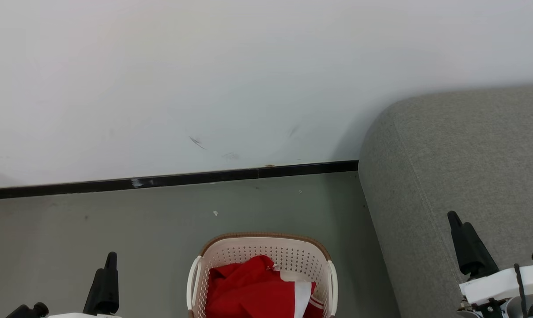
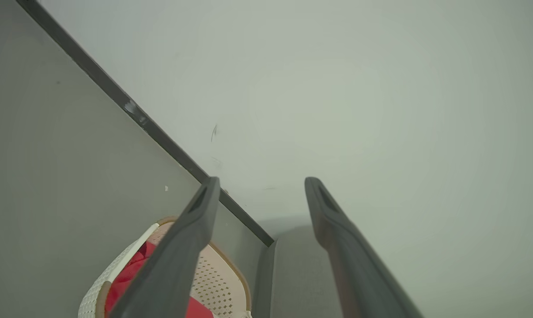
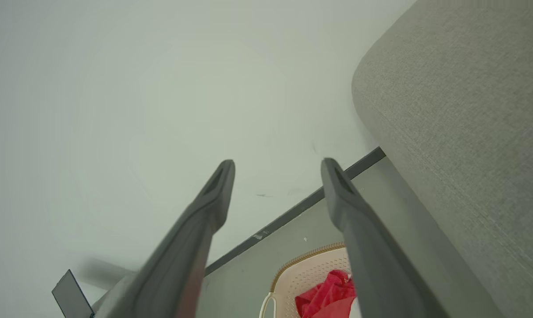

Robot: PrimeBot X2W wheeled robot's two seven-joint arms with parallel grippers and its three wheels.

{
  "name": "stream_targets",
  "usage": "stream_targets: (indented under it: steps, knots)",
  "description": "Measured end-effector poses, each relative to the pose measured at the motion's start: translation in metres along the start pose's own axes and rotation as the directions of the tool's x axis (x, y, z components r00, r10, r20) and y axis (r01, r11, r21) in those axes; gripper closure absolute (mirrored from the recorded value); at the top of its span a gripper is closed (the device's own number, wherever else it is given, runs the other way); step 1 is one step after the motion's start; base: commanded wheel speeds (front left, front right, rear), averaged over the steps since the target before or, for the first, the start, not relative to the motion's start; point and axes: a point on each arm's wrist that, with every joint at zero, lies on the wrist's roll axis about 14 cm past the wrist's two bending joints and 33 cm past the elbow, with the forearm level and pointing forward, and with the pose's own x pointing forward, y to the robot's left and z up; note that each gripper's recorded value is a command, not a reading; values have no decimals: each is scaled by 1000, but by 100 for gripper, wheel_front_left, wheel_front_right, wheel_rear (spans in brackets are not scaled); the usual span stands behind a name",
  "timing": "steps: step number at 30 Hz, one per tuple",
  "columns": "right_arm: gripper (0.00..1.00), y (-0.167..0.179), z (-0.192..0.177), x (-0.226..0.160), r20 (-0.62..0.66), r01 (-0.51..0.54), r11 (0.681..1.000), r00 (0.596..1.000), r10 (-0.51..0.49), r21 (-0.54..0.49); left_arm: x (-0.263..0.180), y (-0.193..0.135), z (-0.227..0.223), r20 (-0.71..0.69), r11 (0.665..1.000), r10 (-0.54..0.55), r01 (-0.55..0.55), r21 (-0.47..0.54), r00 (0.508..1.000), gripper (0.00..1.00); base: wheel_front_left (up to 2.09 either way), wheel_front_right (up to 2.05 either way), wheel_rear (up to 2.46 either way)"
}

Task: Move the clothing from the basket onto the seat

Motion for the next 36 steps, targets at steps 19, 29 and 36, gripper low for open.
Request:
stream_targets:
  steps: [19, 29, 36]
  knots:
    - [0, 19, 7, 0, 21, -77, 934, 996, 90, -348, 2, -16, 12, 18, 920, -89, 75, 385, 996, 0, 0, 0, 0]
    - [0, 21, 1, -2, 6, -98, 874, 993, 114, -477, 1, -29, 14, 0, 792, -159, 127, 597, 987, 0, 0, 0, 0]
    - [0, 24, 0, -3, 8, -106, 821, 991, 133, -562, 0, -35, 13, -12, 705, -195, 149, 693, 981, 0, 0, 0, 0]
